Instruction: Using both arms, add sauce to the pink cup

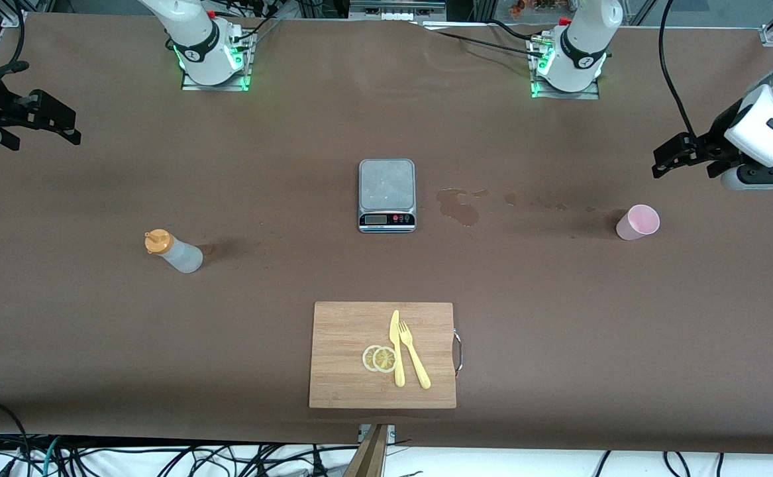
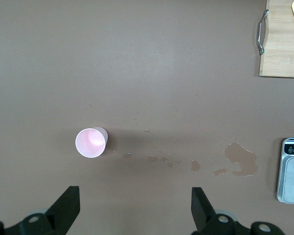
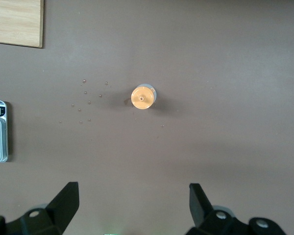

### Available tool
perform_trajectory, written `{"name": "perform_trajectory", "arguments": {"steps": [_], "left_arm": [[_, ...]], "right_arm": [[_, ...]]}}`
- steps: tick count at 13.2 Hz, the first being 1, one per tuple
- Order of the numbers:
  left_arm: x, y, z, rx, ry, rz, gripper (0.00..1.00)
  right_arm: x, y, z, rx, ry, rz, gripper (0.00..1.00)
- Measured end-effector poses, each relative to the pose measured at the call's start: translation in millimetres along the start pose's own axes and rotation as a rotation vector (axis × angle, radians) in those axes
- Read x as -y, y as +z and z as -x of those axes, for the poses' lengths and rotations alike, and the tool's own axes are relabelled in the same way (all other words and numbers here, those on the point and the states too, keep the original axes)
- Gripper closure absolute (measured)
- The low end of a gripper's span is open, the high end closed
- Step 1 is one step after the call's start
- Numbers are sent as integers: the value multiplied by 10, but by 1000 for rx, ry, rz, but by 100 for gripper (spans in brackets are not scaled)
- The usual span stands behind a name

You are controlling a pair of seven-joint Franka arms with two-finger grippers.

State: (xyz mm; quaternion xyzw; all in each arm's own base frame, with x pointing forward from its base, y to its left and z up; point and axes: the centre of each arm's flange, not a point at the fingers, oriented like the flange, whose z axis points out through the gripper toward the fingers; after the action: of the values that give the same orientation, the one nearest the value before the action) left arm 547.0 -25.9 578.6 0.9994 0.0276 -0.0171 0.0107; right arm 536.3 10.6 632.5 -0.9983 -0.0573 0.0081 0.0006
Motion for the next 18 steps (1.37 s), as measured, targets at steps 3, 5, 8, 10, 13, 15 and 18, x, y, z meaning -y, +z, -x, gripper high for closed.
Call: {"name": "perform_trajectory", "arguments": {"steps": [3,5,8,10,13,15,18], "left_arm": [[0,0,0,0,0,0,0],[0,0,0,0,0,0,0],[0,0,0,0,0,0,0],[0,0,0,0,0,0,0],[0,1,0,0,0,0,0],[0,3,-1,0,0,0,0],[68,9,-11,2,-12,0,0]], "right_arm": [[0,0,0,0,0,0,0],[0,0,0,0,0,0,0],[0,0,0,0,0,0,0],[0,0,0,0,0,0,0],[0,0,0,0,0,0,0],[0,0,0,0,0,0,0],[0,0,0,0,0,0,0]]}}
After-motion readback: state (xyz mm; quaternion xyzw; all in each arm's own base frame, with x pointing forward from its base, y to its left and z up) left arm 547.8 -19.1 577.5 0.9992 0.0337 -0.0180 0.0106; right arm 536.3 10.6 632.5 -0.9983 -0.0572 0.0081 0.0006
